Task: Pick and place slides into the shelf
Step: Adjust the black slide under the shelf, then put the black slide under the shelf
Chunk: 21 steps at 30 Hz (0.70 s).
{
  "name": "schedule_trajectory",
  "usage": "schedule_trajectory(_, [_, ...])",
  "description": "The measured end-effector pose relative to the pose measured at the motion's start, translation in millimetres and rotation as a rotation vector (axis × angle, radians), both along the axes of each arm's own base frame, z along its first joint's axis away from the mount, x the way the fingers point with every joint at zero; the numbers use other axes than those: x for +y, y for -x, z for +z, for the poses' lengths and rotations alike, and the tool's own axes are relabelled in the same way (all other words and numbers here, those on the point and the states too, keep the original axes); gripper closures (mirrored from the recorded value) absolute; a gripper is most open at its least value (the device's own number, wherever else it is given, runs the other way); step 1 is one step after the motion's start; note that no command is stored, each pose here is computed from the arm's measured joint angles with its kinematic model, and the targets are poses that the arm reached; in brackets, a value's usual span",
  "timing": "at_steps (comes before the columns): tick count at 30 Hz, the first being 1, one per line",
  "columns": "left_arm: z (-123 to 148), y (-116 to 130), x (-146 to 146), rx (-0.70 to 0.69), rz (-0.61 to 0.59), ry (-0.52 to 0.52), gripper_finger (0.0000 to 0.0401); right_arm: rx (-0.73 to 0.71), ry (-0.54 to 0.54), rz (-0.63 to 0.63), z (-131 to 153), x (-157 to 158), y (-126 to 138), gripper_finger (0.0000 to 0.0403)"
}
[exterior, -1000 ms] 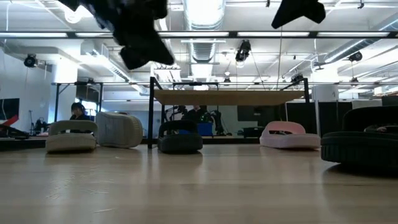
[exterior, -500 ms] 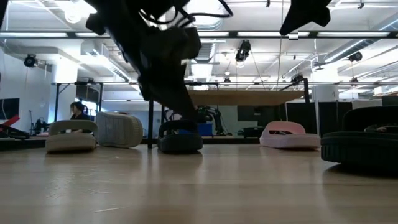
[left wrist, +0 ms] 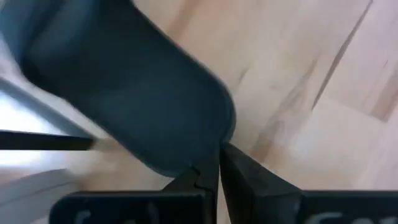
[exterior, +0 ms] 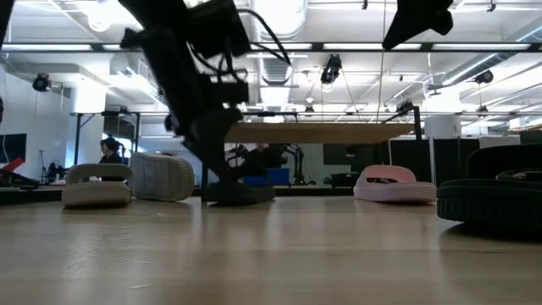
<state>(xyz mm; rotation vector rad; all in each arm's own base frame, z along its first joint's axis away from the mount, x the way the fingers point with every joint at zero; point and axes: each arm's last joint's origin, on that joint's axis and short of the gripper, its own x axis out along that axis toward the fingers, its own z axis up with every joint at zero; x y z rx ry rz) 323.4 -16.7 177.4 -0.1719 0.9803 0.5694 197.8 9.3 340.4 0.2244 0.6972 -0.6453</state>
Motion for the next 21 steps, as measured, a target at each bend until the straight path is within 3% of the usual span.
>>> schedule_trajectory(5, [46.5,13.5,-15.8,-0.173,-0.083,0.045,0.0401,0.057,-0.094,0.034,-4.5,2.3,4.8,0.0394])
schedule_trajectory(9, [82.9,29.1,-31.1,-0.302,-0.298,0.155,0.0401,0.204,-0.234,0.102,-22.8,7.6,6.2,0.0394])
schedule_trajectory(12, [102.5,41.7,-36.9,-0.381,-0.398,0.262,0.0401,0.314,-0.25,0.153,-42.4,18.6,1.6,0.0389])
schedule_trajectory(16, [115.6,60.6,-38.8,-0.379,-0.423,0.289,0.0401,0.512,-0.278,0.197,-64.1,37.7,-9.2,0.0348])
schedule_trajectory(21, [118.6,88.0,-34.3,-0.276,-0.423,0.253,0.0401,0.689,-0.311,0.055,-76.1,69.5,-28.8,0.0263])
